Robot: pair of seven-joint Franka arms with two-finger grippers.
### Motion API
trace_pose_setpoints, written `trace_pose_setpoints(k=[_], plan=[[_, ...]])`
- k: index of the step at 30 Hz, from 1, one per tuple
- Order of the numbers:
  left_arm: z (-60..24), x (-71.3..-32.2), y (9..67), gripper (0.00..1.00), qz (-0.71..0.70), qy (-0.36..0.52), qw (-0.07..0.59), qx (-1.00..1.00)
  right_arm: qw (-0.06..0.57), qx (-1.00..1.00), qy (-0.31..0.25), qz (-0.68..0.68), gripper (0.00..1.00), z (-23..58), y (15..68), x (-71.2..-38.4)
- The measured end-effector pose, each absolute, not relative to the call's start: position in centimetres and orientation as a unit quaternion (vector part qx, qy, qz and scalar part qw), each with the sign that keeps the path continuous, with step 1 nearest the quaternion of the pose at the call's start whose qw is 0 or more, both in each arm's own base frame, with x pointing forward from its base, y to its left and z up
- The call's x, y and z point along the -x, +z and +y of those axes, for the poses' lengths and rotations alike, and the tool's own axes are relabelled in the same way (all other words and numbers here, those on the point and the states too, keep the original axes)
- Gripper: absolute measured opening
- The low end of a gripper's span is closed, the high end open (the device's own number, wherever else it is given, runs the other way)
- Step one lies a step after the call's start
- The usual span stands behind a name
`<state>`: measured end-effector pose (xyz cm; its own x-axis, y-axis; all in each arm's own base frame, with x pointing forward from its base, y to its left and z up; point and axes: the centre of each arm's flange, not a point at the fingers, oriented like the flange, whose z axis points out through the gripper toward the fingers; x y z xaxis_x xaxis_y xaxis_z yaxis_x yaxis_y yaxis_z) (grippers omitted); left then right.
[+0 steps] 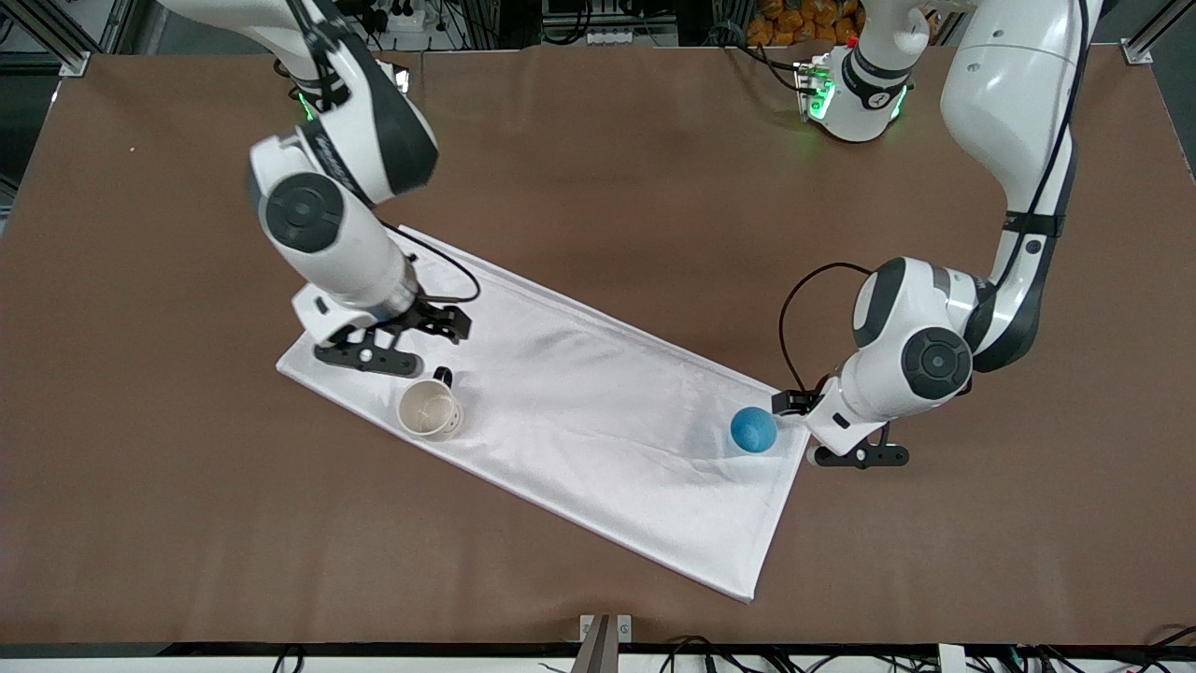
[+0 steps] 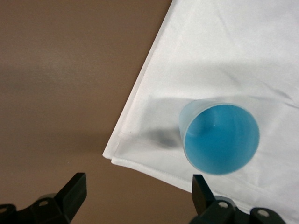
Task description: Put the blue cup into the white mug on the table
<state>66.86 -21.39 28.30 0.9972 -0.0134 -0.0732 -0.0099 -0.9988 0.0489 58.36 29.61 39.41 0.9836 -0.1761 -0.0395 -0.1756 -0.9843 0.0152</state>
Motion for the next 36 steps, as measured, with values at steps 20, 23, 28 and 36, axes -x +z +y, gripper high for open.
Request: trace_pose_setpoints(k=[20,23,28,36], plan=[[-22.8,-67.6,26.0,1.00,0.009,-0.001,0.040,-0.999,0.032,-0.987,-0.019,-0.155,1.00,28.0,25.9,-57.3],[-23.2,-67.5,25.6,1.00,0.014,0.002,0.042,-0.999,0.038,-0.985,-0.014,-0.166,0.98,27.9,25.2,-57.3],[-23.9,-67.4,24.8,1.00,0.018,0.005,0.044,-0.999,0.033,-0.984,-0.006,-0.176,0.96,27.7,24.1,-57.7],[-24.6,-67.3,24.1,0.74,0.043,0.008,0.047,-0.998,0.031,-0.983,0.000,-0.183,0.78,26.6,23.4,-58.4]])
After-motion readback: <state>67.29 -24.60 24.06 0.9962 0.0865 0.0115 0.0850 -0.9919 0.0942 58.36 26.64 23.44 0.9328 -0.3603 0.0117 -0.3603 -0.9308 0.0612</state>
